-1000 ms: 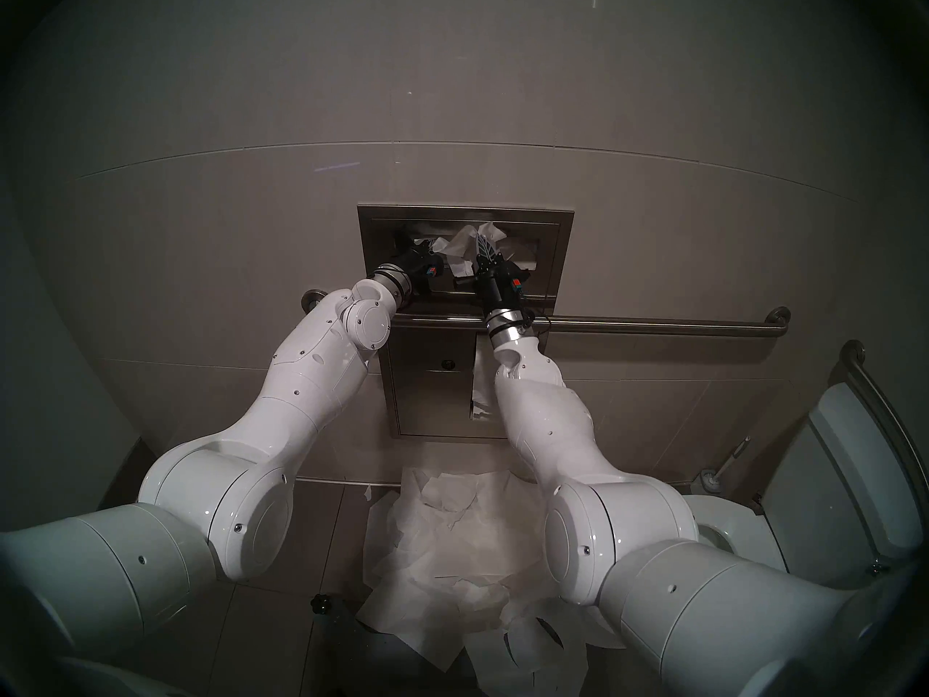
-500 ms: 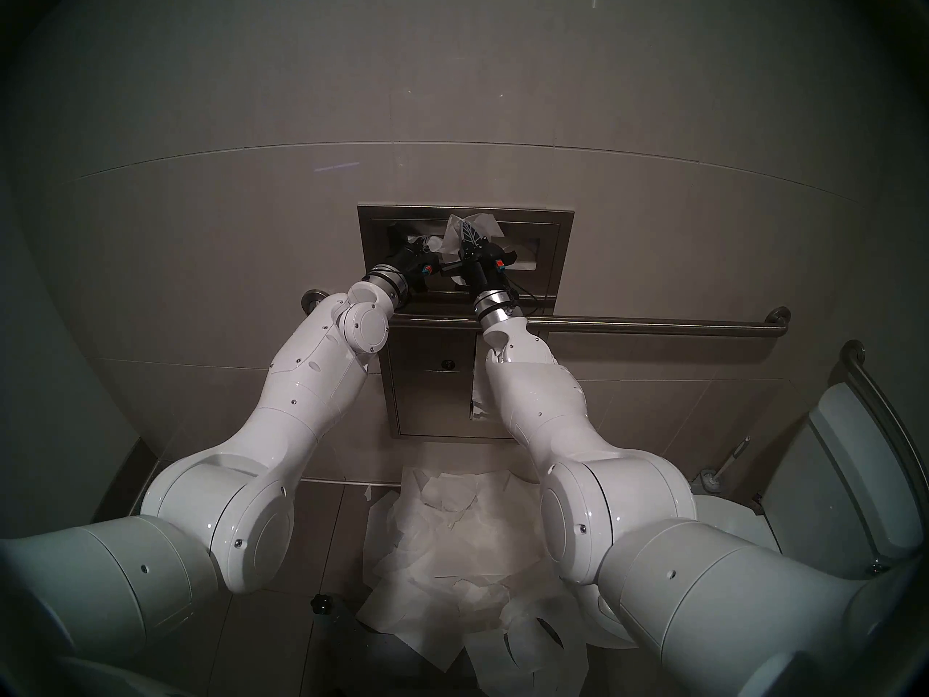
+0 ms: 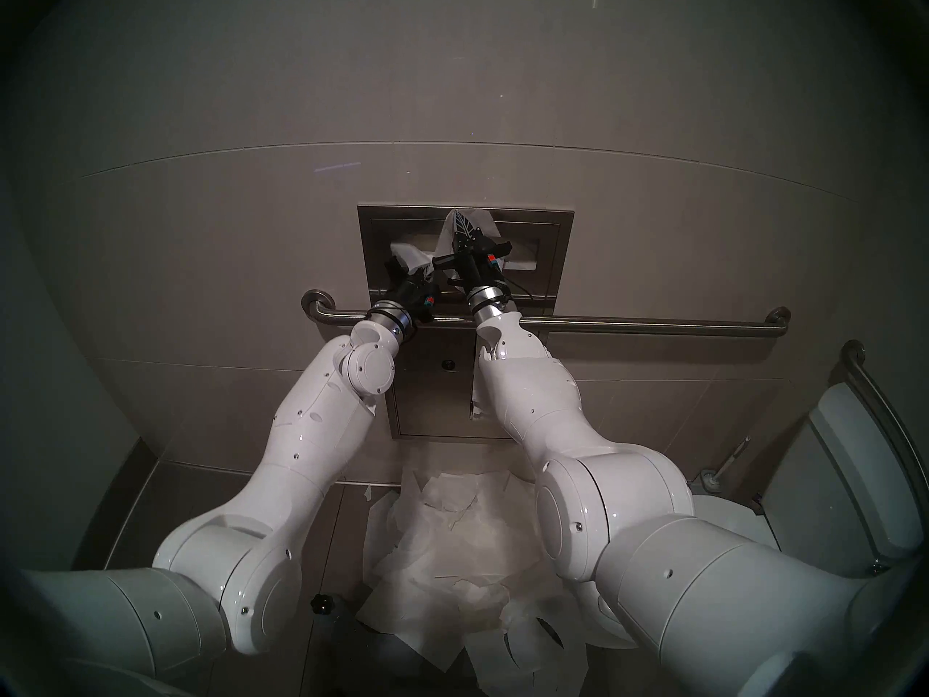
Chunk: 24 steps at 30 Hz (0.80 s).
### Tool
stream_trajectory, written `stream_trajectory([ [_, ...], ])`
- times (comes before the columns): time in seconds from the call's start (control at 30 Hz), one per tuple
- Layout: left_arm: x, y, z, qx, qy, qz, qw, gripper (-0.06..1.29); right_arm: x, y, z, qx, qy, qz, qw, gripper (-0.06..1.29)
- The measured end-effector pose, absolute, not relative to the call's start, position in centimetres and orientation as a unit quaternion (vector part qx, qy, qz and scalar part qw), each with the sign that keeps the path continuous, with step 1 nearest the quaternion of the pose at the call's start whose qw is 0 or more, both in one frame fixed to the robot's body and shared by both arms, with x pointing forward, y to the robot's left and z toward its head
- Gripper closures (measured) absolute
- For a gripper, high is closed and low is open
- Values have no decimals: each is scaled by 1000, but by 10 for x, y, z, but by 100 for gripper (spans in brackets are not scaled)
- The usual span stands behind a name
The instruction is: Take out a toilet seat cover
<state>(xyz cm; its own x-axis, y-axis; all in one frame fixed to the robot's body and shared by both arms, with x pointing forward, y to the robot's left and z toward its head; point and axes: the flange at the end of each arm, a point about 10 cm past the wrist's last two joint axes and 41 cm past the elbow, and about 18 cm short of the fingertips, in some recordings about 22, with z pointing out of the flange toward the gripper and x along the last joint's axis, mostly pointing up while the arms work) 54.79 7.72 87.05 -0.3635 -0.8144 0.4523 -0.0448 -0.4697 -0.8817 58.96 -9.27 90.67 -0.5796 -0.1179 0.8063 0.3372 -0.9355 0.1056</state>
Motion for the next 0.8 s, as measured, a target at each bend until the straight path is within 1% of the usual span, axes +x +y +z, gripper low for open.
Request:
stream_trajectory([
  [0.27, 529, 76, 867, -487, 419, -713, 280, 125, 585, -80, 905, -433, -120, -883, 136, 127],
  [0.53, 510, 78, 865, -481, 410, -716, 296, 125, 564, -81, 865, -458, -87, -874, 136, 127],
  [0.8, 496, 73, 871, -471, 407, -721, 304, 125, 550, -85, 848, -459, -71, -876, 128, 127],
])
